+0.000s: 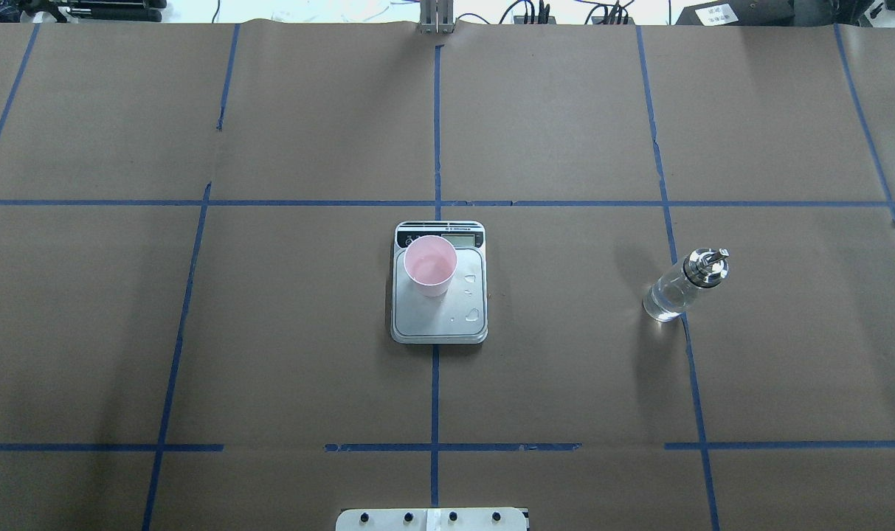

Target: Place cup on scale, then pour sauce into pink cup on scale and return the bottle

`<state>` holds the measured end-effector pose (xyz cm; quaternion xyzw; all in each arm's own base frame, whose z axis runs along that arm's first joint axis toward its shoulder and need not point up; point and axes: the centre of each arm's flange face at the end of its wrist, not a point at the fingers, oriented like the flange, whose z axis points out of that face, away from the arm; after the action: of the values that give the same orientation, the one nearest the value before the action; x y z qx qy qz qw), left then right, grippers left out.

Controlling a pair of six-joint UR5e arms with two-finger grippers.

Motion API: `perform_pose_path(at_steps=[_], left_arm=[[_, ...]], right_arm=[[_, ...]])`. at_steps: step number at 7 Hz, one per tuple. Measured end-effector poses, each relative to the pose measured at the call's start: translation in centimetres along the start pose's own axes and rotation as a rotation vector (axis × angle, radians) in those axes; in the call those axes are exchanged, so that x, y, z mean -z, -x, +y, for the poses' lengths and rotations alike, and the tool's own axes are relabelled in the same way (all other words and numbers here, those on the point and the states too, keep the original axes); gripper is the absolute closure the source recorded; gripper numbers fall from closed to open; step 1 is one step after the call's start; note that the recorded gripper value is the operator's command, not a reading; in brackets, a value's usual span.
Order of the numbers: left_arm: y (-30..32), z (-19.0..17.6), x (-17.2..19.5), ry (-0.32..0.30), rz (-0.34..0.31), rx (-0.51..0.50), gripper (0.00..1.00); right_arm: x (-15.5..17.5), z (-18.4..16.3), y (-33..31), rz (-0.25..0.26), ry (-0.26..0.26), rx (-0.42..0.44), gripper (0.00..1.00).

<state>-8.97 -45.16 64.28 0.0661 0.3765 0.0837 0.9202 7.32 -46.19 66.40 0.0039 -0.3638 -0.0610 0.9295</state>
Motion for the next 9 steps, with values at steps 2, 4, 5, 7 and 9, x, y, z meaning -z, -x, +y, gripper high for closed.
perform_pose_path(at_steps=[2, 4, 5, 7, 9], left_arm=[[-0.1, -0.1, 0.0, -0.01, -0.004, 0.04, 0.0], [0.6, 0.0, -0.6, -0.024, -0.007, 0.033, 0.0], [1.4, 0.1, -1.4, -0.038, -0.01, 0.02, 0.0], [3.0, 0.6, -3.1, -0.06, -0.012, -0.001, 0.0], [3.3, 0.7, -3.5, -0.066, -0.012, -0.006, 0.0]], right_arm=[[0.0, 0.0, 0.0, 0.0, 0.0, 0.001, 0.0], [0.0, 0.0, 0.0, 0.0, -0.001, 0.002, 0.0], [-0.1, 0.0, 0.1, 0.0, 0.0, 0.003, 0.0], [-0.1, -0.1, 0.2, 0.0, 0.002, 0.005, 0.0], [-0.3, -0.1, 0.4, -0.001, 0.005, 0.007, 0.0]])
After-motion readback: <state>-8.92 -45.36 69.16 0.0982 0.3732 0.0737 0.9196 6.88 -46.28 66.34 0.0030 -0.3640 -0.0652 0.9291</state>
